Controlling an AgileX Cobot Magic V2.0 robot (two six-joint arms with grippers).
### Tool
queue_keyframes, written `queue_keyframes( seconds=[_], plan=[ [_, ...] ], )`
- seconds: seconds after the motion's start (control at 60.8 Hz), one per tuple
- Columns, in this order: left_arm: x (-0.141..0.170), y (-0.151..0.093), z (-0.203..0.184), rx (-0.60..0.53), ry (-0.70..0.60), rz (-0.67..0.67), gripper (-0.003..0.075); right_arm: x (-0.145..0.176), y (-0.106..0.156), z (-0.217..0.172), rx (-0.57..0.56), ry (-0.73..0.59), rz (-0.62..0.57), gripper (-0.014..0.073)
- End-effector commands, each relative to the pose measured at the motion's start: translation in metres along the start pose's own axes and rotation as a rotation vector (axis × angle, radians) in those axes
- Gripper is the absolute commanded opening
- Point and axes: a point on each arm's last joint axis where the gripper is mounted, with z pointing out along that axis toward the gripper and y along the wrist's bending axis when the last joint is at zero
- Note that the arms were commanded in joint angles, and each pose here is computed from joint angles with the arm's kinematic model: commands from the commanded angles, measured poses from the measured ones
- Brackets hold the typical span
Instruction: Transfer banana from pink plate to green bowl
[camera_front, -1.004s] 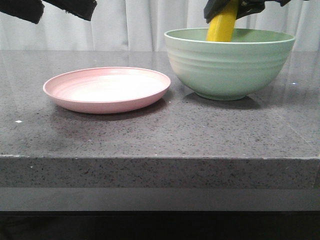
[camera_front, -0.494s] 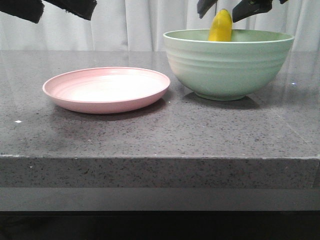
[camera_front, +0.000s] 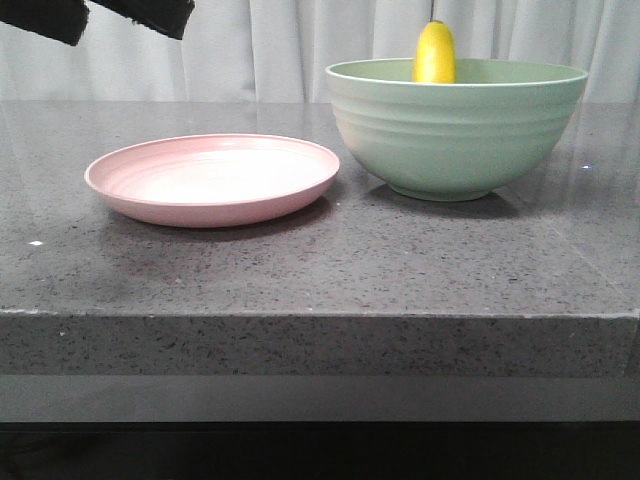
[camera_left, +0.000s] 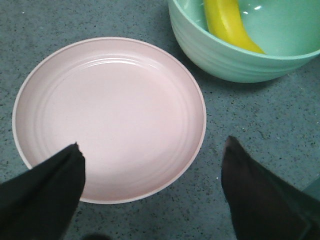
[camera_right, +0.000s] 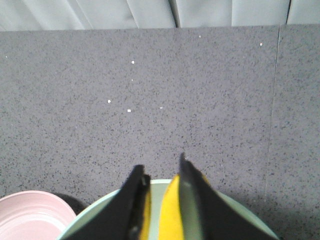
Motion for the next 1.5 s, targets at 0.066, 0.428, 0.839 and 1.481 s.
queue_keyframes(
  seconds=[0.066,0.428,0.839,1.481],
  plan=[
    [-0.017,-0.002,-0.013,0.002,-0.124,-0.019,0.0554,-0.035,0.008,-0.035,-0.008,-0.186,-0.02,-0.0013],
    [-0.017,-0.002,-0.013,0.002,-0.124,-0.019,0.0475,-0.041,0.012,-0.049,-0.016,-0.212,-0.025,-0.0069],
    [-0.018,-0.002,-0.024,-0.003,-0.163,-0.011,-0.002,-0.04,0.019,-0.096,-0.015,-0.266,-0.064,-0.0069],
    [0.087,-0.001,-0.094,-0.043,-0.405,0.031,-0.002,0.139,-0.01,-0.23,0.042,-0.378,-0.096,-0.0069]
  ],
)
